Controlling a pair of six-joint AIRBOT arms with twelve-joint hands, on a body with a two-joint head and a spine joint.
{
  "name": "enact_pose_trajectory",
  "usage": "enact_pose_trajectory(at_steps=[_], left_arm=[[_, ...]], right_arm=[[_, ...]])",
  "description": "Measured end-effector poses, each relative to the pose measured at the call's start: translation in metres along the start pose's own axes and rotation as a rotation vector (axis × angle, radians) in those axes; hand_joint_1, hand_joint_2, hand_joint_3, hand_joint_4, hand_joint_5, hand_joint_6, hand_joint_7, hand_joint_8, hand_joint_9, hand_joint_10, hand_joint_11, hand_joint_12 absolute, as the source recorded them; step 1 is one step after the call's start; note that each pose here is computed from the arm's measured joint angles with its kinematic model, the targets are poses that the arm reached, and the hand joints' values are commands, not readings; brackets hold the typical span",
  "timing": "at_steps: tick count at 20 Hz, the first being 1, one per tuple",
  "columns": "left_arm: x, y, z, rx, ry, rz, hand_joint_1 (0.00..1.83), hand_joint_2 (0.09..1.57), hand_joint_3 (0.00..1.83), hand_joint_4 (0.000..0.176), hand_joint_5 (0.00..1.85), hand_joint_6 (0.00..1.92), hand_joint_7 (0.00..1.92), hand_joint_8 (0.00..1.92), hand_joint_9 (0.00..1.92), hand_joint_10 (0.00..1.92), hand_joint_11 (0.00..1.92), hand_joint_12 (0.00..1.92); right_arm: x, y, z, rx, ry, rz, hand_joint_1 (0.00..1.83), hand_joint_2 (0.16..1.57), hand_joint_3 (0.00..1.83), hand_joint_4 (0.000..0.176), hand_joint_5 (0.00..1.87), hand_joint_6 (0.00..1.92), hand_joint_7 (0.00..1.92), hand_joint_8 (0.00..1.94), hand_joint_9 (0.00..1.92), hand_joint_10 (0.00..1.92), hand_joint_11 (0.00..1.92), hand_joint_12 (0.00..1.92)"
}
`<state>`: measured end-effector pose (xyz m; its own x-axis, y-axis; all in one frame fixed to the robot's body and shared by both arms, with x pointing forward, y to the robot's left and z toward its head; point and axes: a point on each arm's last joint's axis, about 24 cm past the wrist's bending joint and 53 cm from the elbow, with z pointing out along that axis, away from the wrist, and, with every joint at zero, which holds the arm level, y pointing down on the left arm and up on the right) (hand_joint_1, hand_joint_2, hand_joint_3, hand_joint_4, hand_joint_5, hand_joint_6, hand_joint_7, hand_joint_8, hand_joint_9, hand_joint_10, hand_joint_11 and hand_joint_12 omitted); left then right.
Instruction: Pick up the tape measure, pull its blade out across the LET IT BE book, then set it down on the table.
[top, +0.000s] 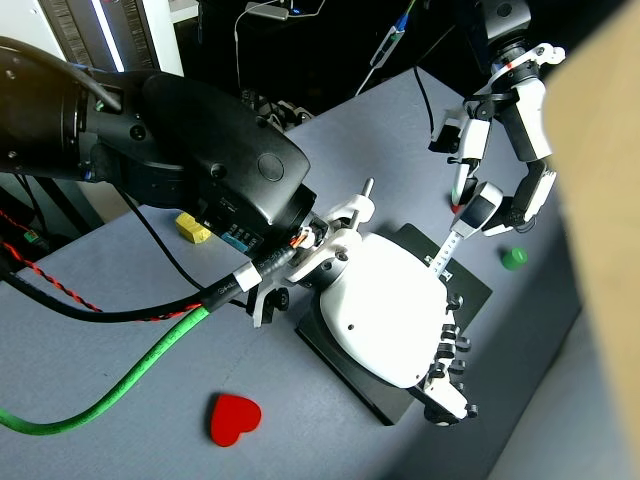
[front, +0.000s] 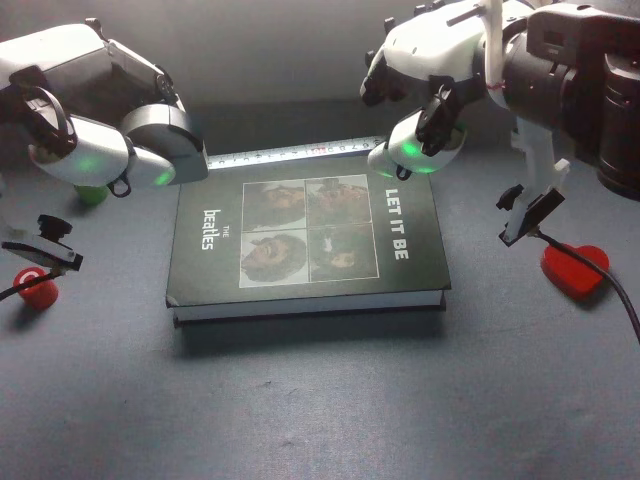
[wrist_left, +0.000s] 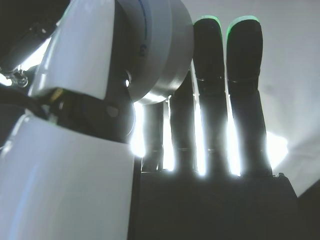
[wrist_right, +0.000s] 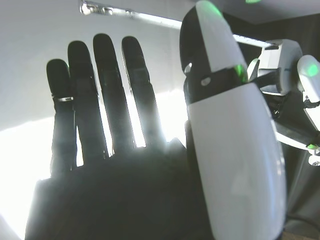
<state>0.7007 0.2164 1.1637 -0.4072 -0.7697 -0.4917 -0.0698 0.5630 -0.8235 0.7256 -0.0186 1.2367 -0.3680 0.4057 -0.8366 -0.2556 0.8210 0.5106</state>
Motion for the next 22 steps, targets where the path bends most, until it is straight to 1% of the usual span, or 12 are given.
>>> enact_pose_trajectory(at_steps=[5, 6, 14, 17, 20, 22], left_arm=[[0.0, 0.0, 0.0, 0.0, 0.0, 0.0, 1.36, 1.16, 0.0, 0.0, 0.79, 1.09, 0.92, 1.07, 0.88, 1.41, 0.73, 1.41], [0.0, 0.0, 0.0, 0.0, 0.0, 0.0, 1.36, 1.15, 0.0, 0.0, 0.81, 1.06, 0.93, 1.06, 0.88, 1.4, 0.74, 1.41], [0.0002, 0.0008, 0.0, -0.002, 0.0, 0.001, 1.36, 1.15, 0.0, 0.0, 0.8, 1.05, 0.94, 1.06, 0.88, 1.41, 0.73, 1.41], [-0.0006, 0.0013, 0.0001, -0.003, -0.001, 0.001, 1.36, 1.15, 0.0, 0.0, 0.82, 1.01, 0.93, 1.07, 0.89, 1.42, 0.74, 1.41], [-0.003, 0.0017, 0.0003, -0.003, -0.007, 0.002, 1.36, 1.15, 0.0, 0.0, 0.82, 1.02, 0.94, 1.06, 0.89, 1.41, 0.74, 1.41], [-0.003, 0.0018, 0.0003, -0.003, -0.007, 0.001, 1.37, 1.15, 0.0, 0.0, 0.83, 0.98, 0.93, 1.08, 0.88, 1.42, 0.74, 1.41]], right_arm=[[0.0001, -0.0002, 0.0, 0.001, 0.0, 0.0, 0.74, 1.12, 0.0, 0.0, 0.57, 0.01, 0.64, 0.01, 0.59, 0.03, 0.17, 1.01], [-0.0001, -0.0001, 0.0, 0.0, 0.0, 0.0, 0.74, 1.12, 0.0, 0.0, 0.58, 0.01, 0.64, 0.01, 0.59, 0.03, 0.17, 1.01], [0.0028, -0.0012, 0.0004, 0.004, 0.004, -0.005, 0.74, 1.12, 0.0, 0.0, 0.59, 0.01, 0.65, 0.01, 0.6, 0.02, 0.19, 1.01], [0.0025, -0.0013, 0.0003, 0.004, 0.004, -0.005, 0.73, 1.12, 0.0, 0.0, 0.59, 0.01, 0.65, 0.01, 0.61, 0.02, 0.19, 1.01], [0.0024, -0.0013, 0.0003, 0.005, 0.003, -0.005, 0.73, 1.12, 0.0, 0.0, 0.6, 0.01, 0.66, 0.01, 0.62, 0.03, 0.21, 1.02], [0.0027, -0.0014, 0.0004, 0.005, 0.004, -0.005, 0.74, 1.12, 0.0, 0.0, 0.6, 0.01, 0.67, 0.01, 0.63, 0.03, 0.23, 1.02]])
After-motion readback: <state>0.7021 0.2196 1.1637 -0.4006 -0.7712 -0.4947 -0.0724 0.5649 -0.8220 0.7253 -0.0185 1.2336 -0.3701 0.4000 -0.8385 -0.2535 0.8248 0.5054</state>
